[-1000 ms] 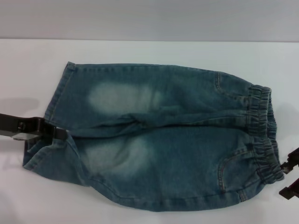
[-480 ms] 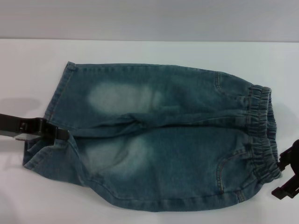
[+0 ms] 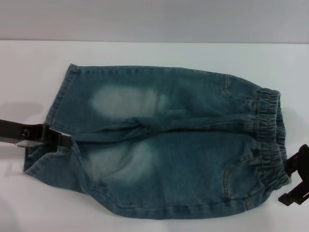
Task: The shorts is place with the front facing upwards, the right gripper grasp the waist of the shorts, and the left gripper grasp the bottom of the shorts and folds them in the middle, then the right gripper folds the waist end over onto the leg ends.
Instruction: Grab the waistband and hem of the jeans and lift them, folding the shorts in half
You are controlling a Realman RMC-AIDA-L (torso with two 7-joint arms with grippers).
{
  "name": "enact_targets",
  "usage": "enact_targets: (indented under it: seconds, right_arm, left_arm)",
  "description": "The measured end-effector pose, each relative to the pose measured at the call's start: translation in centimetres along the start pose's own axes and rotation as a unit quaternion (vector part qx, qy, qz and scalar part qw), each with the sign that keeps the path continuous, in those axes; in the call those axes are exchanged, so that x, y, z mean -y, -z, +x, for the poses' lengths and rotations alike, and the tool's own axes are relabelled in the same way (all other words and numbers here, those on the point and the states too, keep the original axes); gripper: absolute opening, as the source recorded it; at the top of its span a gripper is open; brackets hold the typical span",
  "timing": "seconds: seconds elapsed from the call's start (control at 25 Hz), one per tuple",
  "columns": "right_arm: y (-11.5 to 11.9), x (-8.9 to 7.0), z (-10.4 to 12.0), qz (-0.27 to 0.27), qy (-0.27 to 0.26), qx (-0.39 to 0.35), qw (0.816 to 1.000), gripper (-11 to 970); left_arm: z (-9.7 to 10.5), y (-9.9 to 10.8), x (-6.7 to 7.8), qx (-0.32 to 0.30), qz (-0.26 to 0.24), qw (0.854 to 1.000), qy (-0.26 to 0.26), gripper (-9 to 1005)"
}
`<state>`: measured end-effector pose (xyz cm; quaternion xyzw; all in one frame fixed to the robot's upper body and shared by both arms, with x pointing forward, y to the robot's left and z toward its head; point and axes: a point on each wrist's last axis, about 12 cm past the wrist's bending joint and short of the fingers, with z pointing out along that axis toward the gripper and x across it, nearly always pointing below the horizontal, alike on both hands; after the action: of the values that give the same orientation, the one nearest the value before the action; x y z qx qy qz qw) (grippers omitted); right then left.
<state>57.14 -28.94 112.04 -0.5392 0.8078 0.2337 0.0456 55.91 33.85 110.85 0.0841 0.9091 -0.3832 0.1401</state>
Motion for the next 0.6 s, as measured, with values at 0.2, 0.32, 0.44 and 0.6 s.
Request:
enact_targets:
  seconds: [0.2, 0.32, 0.44, 0.6]
  right_arm:
    - [0.05, 0.05, 0.26, 0.003, 0.003, 0.0, 1.0, 694]
    - [0.04, 0.09, 0.34, 0.005, 0.005, -0.001, 1.0, 582]
    - [0.03, 0.08, 0.41, 0.005, 0.008, -0.003, 1.0, 449]
    - [0.09, 0.1, 0.45, 0.007, 0.011, -0.003, 1.0, 285]
  left_arm:
    - [-0.06, -0.01, 0.03, 0.0, 0.0, 1.0, 0.0, 37]
    - [-0.07, -0.01, 0.03, 0.0, 0.0, 1.0, 0.0, 37]
    - [-0.08, -0.01, 0.04, 0.001, 0.0, 1.0, -0.001, 37]
    - [-0.11, 0.0, 0.05, 0.002, 0.001, 1.0, -0.001, 37]
